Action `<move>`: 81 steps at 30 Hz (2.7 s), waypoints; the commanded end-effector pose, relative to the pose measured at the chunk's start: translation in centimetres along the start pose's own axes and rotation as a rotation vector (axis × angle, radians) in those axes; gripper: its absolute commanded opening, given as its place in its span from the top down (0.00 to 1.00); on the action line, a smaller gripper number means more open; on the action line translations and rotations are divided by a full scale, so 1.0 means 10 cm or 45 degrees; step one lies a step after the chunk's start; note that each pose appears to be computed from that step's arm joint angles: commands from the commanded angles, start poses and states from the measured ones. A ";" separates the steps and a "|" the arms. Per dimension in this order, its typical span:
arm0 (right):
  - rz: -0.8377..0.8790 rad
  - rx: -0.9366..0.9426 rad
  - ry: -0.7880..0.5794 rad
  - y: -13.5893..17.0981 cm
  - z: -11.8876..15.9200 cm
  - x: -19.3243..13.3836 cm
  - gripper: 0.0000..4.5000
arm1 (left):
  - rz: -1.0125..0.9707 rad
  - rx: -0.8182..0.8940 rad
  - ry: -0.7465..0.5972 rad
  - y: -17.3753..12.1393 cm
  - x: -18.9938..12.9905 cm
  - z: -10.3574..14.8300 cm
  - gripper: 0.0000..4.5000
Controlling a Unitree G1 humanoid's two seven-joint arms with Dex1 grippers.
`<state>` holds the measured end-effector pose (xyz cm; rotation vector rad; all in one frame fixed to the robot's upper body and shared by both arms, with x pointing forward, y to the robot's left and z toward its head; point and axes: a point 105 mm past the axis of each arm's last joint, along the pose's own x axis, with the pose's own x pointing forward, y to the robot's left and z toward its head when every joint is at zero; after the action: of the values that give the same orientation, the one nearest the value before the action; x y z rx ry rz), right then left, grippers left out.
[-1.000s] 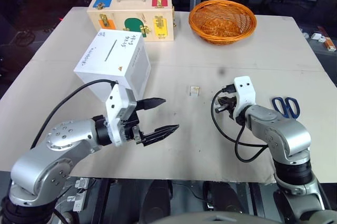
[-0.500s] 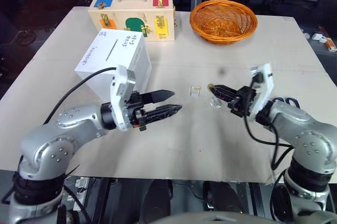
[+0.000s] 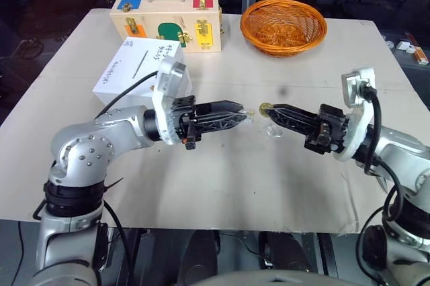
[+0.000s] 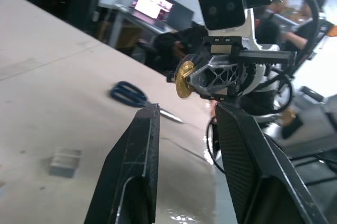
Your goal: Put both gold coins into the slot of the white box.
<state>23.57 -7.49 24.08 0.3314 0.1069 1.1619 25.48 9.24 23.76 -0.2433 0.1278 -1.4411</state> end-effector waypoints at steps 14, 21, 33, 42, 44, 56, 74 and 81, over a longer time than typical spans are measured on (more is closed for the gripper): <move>0.155 -0.021 0.009 0.27 0.06 0.06 1.00 | -0.160 0.049 0.023 -0.15 0.24 0.15 0.95; 0.168 -0.023 -0.003 0.28 0.07 0.04 1.00 | -0.141 0.048 0.040 -0.12 0.25 0.16 0.95; 0.203 -0.042 -0.018 0.35 0.10 0.02 1.00 | -0.136 -0.001 0.075 -0.12 0.10 0.07 0.55; 0.213 -0.041 -0.006 0.37 0.09 0.04 1.00 | -0.151 -0.003 0.060 -0.11 0.09 0.07 0.72; 0.210 -0.038 -0.007 0.36 0.09 0.04 1.00 | -0.153 -0.002 0.062 -0.11 0.08 0.06 0.92; 0.210 -0.024 0.002 0.36 0.07 0.03 1.00 | -0.185 -0.022 0.043 -0.14 0.06 0.07 0.92; 0.219 -0.033 0.014 0.37 0.05 0.05 1.00 | -0.281 -0.116 0.051 -0.23 -0.05 0.04 0.92; 0.232 -0.041 0.030 0.38 0.02 0.07 1.00 | -0.296 -0.110 0.049 -0.27 0.07 0.10 0.92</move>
<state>21.28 -5.82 24.71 0.3245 0.1242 1.3115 23.81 8.98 24.41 -0.3344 0.2325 -1.6396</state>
